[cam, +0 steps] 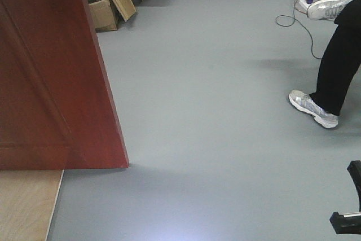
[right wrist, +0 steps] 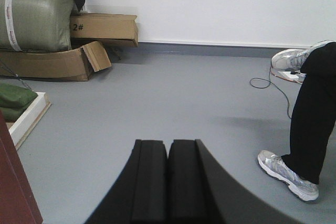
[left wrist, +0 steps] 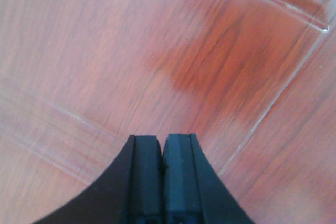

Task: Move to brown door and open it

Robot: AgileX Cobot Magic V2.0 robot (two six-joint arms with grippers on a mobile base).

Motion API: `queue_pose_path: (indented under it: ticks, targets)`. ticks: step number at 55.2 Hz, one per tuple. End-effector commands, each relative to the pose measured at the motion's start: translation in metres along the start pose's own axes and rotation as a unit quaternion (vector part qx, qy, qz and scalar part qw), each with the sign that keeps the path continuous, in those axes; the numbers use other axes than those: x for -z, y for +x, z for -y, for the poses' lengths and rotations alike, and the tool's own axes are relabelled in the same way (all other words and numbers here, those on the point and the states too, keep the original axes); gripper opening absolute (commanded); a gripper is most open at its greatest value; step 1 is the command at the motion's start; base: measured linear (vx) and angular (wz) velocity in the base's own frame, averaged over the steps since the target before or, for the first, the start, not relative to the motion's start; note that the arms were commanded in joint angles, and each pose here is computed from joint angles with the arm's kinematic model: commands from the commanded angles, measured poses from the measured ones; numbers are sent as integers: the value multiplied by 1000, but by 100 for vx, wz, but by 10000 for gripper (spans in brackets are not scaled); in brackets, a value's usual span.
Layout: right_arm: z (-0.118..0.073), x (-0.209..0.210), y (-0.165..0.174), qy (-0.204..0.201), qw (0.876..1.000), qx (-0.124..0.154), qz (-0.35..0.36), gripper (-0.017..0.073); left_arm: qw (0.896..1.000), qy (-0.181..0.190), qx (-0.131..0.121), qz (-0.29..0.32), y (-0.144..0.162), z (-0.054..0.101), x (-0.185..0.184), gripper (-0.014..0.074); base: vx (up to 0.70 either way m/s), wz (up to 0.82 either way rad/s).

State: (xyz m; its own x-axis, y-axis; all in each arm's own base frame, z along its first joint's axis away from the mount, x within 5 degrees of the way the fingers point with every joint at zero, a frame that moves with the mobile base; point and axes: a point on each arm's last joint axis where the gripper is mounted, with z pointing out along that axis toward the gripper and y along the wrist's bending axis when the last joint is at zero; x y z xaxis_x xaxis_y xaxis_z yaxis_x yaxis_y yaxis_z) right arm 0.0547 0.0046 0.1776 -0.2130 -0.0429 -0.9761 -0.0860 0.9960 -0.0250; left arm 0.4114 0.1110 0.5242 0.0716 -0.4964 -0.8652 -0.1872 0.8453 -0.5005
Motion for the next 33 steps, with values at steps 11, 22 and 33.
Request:
queue_pose_path:
  ticks: [11,22,33]
  targets:
    - [0,1,-7,3,999,6,46,0,994,80,-33,71,-42,74,85,-3,0,0]
    - [0,1,-7,3,999,6,46,0,978,185,-22,91,-52,132,156,-3,0,0]
    - [0,1,-7,3,999,6,46,0,966,217,-45,134,-57,148,190,-3,0,0]
